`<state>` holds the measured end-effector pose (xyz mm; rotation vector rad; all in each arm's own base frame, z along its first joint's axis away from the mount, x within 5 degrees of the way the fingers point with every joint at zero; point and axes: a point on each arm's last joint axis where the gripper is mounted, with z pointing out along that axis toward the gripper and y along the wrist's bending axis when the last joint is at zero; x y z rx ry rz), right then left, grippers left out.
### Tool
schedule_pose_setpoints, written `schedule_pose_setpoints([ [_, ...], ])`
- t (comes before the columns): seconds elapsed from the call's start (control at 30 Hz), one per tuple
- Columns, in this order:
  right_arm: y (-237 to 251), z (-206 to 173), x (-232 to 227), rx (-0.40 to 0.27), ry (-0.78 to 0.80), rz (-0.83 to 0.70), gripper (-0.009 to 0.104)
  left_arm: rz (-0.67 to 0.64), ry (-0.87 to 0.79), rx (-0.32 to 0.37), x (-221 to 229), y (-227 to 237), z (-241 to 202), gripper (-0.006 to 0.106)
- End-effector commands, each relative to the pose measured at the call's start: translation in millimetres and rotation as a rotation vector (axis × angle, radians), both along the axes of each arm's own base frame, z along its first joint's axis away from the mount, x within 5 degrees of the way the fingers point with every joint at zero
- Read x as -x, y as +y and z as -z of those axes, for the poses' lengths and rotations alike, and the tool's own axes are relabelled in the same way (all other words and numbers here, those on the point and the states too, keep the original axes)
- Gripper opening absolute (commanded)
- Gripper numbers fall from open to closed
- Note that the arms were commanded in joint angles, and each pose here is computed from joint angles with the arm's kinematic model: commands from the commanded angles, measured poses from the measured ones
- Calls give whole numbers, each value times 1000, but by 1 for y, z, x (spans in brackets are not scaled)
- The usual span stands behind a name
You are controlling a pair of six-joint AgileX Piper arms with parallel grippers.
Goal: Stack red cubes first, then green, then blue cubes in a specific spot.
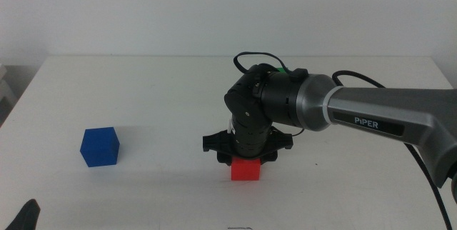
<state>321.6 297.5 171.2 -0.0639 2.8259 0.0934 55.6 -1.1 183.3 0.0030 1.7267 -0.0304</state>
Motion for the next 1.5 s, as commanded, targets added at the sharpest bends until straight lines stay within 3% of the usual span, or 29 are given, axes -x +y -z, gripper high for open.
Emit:
schedule_pose_setpoints([
  [0.0, 1, -32, -3, -48, -88, -17, 0, 1, -100, 25, 1, 0, -9, 94],
  [0.33, 2, -30, -4, -48, -94, -18, 22, 1, -100, 25, 1, 0, -9, 94],
  [0.67, 4, -30, -5, -63, -105, -22, 83, 1, -100, 25, 1, 0, -9, 94],
  [0.77, 1, -34, -4, -49, -103, -22, 94, 1, -100, 25, 1, 0, -9, 94],
  [1.0, -11, -69, 6, -35, -117, -5, 94, 1, -100, 25, 1, 0, -9, 94],
  [1.17, -22, -109, 19, -56, -162, -1, 94, 1, -100, 25, 1, 0, -9, 94],
  [1.47, -44, -180, 35, -32, -246, -32, 94, 1, -100, 25, 1, 0, -9, 94],
])
